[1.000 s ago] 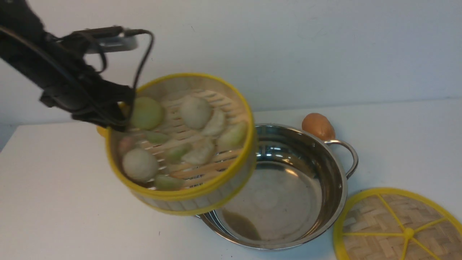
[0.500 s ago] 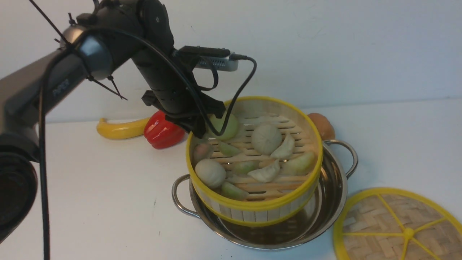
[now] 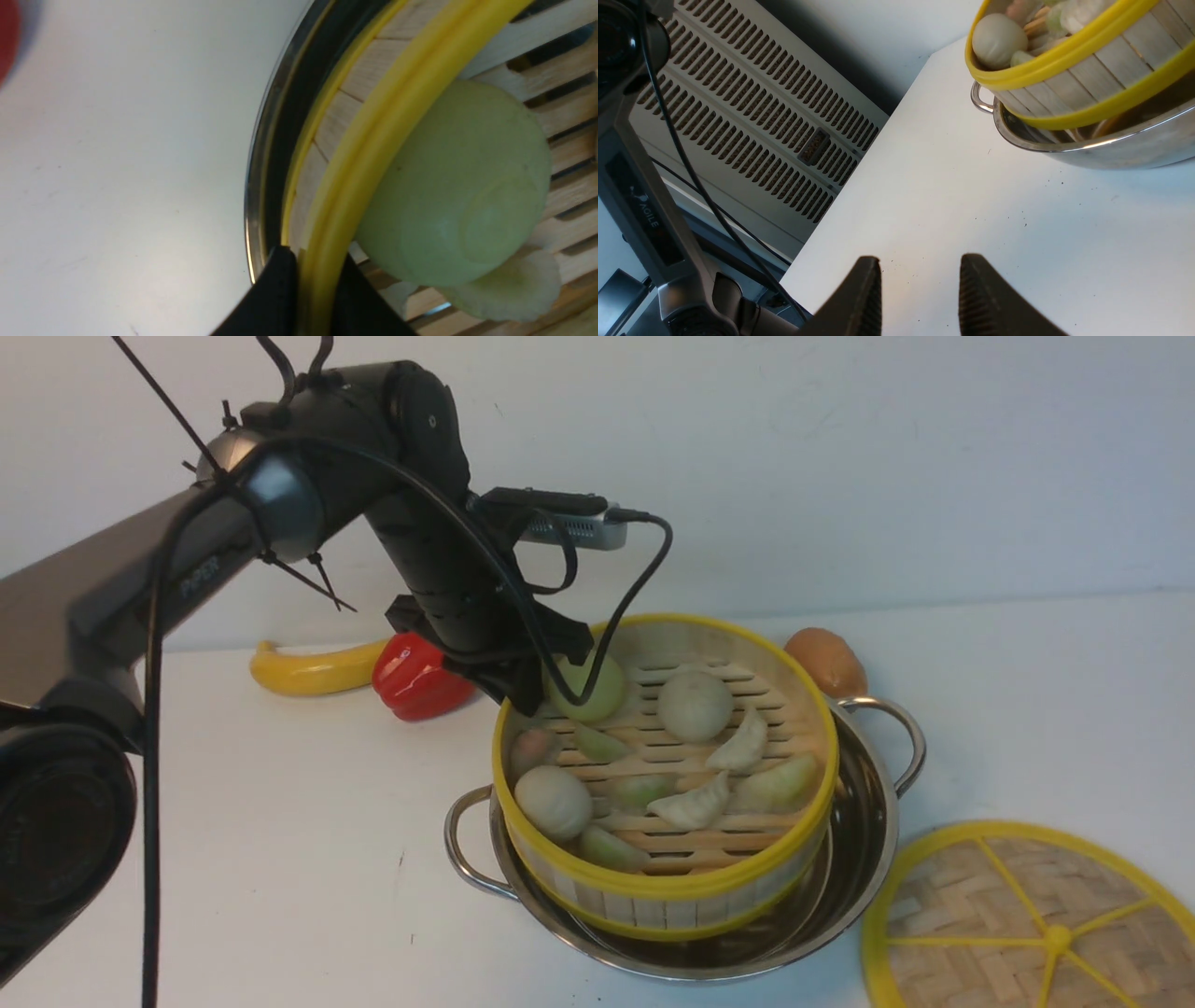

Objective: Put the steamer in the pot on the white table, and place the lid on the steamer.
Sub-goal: 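Place the bamboo steamer basket with dumplings into the steel pot with the left gripper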

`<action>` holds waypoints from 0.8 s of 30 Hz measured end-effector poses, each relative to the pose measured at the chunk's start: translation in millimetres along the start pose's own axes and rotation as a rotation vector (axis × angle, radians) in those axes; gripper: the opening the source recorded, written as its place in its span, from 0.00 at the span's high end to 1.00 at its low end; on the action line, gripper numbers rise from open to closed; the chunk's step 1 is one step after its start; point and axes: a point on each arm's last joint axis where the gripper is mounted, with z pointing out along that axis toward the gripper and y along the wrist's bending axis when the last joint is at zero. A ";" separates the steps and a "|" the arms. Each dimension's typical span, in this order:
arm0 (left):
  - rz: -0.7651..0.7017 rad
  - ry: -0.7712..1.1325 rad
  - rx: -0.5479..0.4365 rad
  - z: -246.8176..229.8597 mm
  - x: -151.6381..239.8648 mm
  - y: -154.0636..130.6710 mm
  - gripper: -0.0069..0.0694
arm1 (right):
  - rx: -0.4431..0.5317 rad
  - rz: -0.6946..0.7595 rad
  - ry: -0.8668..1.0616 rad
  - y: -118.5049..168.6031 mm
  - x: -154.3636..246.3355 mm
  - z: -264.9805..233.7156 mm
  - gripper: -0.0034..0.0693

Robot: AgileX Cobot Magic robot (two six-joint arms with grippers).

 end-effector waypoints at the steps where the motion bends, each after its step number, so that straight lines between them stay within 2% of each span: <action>1: -0.004 0.004 0.009 2.3 -0.1 -0.3 0.85 | 0.000 0.000 0.000 0.0 0.0 0.0 0.61; 12: 0.020 0.032 0.034 28.8 -2.1 -15.6 0.85 | 0.004 0.000 -0.006 -0.4 -0.5 0.0 0.61; 24: 0.040 0.032 -0.020 48.7 -4.6 -10.4 0.85 | 0.007 0.000 -0.009 -0.6 -0.8 0.0 0.61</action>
